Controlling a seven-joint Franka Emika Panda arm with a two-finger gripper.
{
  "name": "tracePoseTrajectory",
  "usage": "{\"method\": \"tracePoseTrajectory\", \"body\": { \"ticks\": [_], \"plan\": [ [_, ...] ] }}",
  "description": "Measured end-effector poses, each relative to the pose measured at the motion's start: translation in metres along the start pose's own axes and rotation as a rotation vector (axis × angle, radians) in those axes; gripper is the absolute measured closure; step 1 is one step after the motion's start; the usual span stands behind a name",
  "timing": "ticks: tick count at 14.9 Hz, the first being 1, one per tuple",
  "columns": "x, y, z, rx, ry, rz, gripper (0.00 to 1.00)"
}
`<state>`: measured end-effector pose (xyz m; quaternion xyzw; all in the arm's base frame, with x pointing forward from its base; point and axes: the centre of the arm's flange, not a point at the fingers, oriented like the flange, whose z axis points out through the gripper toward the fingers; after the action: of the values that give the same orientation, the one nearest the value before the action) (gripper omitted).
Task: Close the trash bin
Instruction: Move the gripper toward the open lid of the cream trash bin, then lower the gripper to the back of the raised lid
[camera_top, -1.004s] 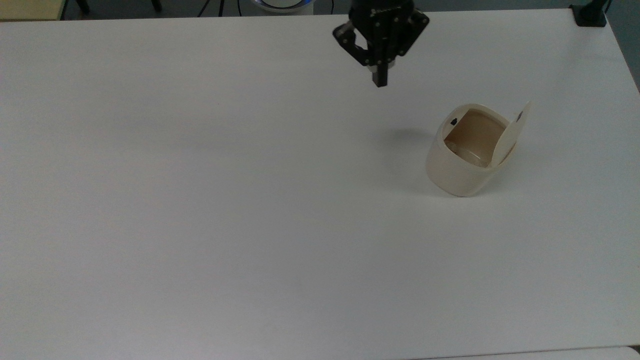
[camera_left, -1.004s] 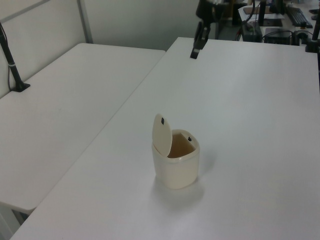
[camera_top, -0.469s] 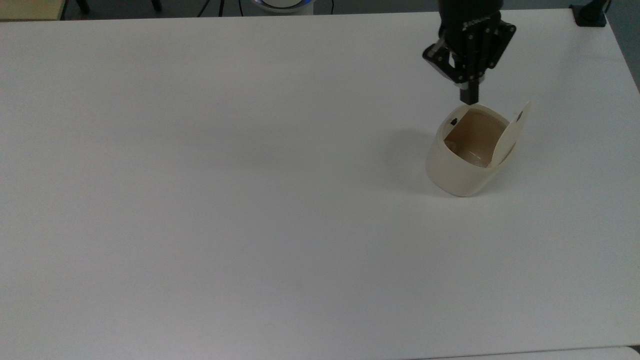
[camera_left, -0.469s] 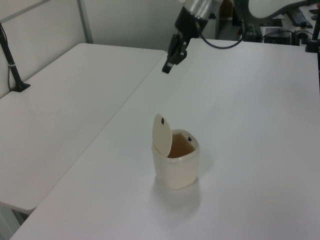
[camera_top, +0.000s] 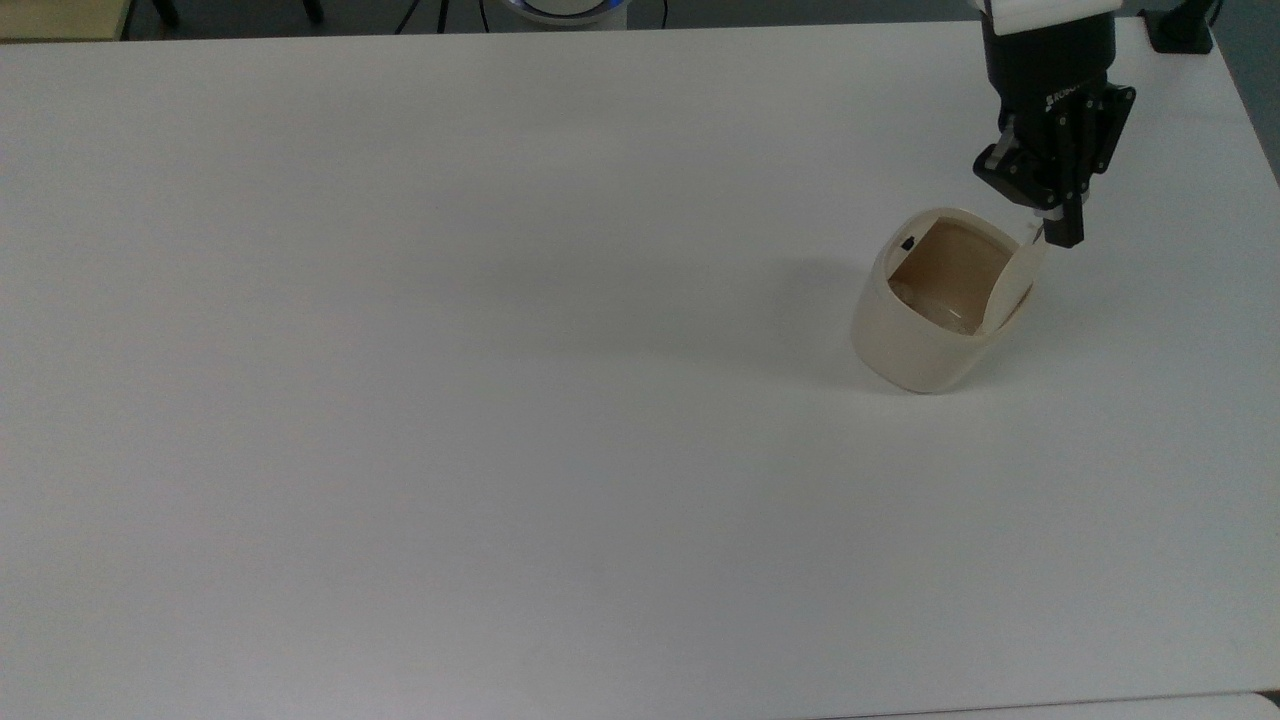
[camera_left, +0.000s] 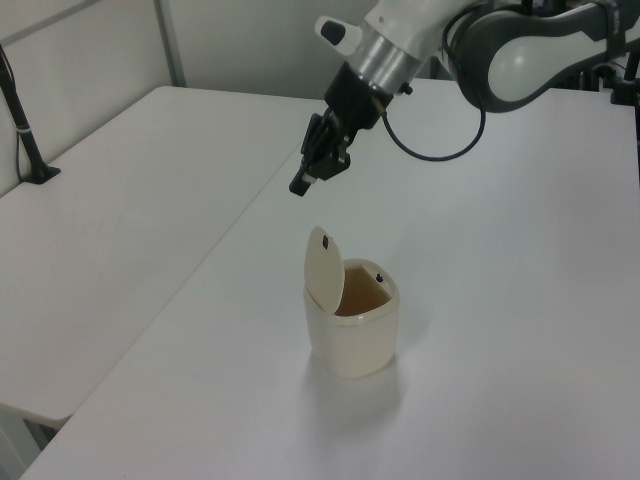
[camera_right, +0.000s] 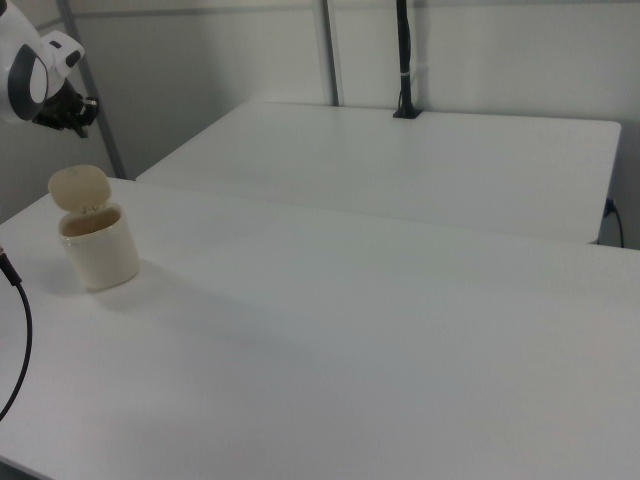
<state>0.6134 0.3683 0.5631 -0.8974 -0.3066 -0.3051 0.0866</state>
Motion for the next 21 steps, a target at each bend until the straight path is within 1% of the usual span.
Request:
{"method": "tracePoseTrajectory", "body": {
  "ticks": [4, 8, 9, 12, 18, 21],
  "plan": [
    [-0.002, -0.012, 0.012, 0.022, -0.011, -0.059, 0.99],
    [-0.004, -0.018, 0.018, 0.033, -0.019, -0.135, 0.99],
    [-0.005, -0.020, 0.020, 0.036, -0.031, -0.152, 0.99],
    [-0.014, -0.022, 0.027, 0.053, -0.109, -0.199, 0.99],
    [-0.017, -0.025, 0.029, 0.060, -0.130, -0.227, 0.99],
    [-0.025, -0.027, 0.034, 0.052, -0.196, -0.252, 0.99]
  ]
}}
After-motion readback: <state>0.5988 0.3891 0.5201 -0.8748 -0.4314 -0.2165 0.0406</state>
